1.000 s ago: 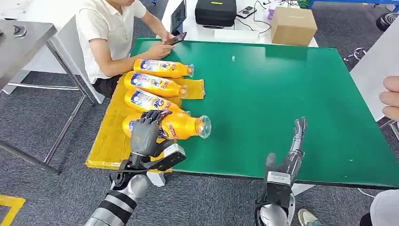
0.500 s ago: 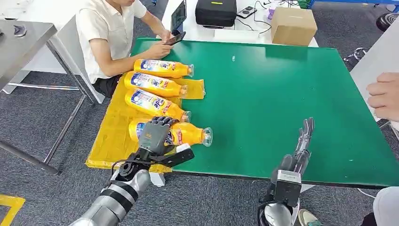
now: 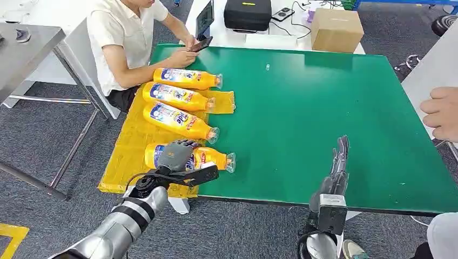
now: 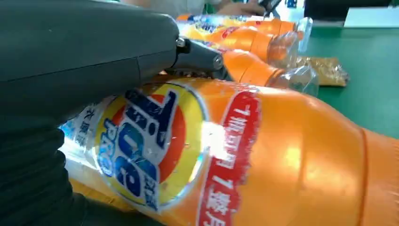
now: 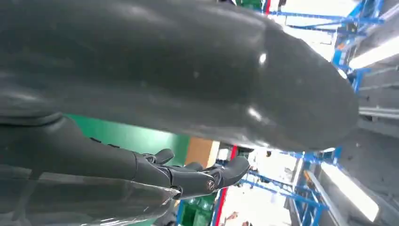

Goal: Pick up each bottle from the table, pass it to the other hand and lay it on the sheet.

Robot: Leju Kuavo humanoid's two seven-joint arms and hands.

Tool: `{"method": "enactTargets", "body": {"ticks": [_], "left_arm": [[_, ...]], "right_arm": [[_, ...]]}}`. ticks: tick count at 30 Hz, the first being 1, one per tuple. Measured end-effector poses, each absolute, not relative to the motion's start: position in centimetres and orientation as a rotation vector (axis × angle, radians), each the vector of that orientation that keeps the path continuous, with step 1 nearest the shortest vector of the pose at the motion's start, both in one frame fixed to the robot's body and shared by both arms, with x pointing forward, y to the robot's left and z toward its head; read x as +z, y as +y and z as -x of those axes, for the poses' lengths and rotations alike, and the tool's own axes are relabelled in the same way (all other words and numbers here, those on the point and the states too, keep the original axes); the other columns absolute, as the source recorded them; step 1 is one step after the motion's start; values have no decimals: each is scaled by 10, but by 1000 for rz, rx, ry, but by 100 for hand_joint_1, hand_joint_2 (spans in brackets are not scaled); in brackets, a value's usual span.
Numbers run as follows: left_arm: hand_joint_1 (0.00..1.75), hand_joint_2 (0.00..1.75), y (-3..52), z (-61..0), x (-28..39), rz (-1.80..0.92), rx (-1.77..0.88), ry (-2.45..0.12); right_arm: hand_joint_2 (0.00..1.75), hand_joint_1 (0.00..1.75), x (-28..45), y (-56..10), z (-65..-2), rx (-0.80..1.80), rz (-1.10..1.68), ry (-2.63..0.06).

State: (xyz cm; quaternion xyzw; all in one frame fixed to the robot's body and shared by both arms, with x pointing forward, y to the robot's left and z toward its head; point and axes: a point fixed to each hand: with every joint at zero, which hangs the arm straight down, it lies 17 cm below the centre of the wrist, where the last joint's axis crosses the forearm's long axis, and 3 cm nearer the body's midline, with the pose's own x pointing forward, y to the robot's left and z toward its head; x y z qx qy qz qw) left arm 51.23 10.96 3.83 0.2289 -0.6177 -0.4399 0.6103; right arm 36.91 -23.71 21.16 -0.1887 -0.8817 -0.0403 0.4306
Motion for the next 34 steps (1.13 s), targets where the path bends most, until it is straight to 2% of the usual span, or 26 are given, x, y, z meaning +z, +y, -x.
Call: {"method": "enactTargets", "body": {"ticks": [21, 26, 34], "left_arm": [[0, 175, 80, -506, 40, -216, -947, -1449], [0, 175, 49, -490, 65, -44, -845, -1569], [0, 175, 21, -480, 108, -11, -856, -1697]], "right_arm": [[0, 0, 202, -225, -374, -97, 436, -2178], [0, 0, 199, -224, -374, -99, 444, -2168], [0, 0, 196, -223, -374, -87, 443, -2164]]}}
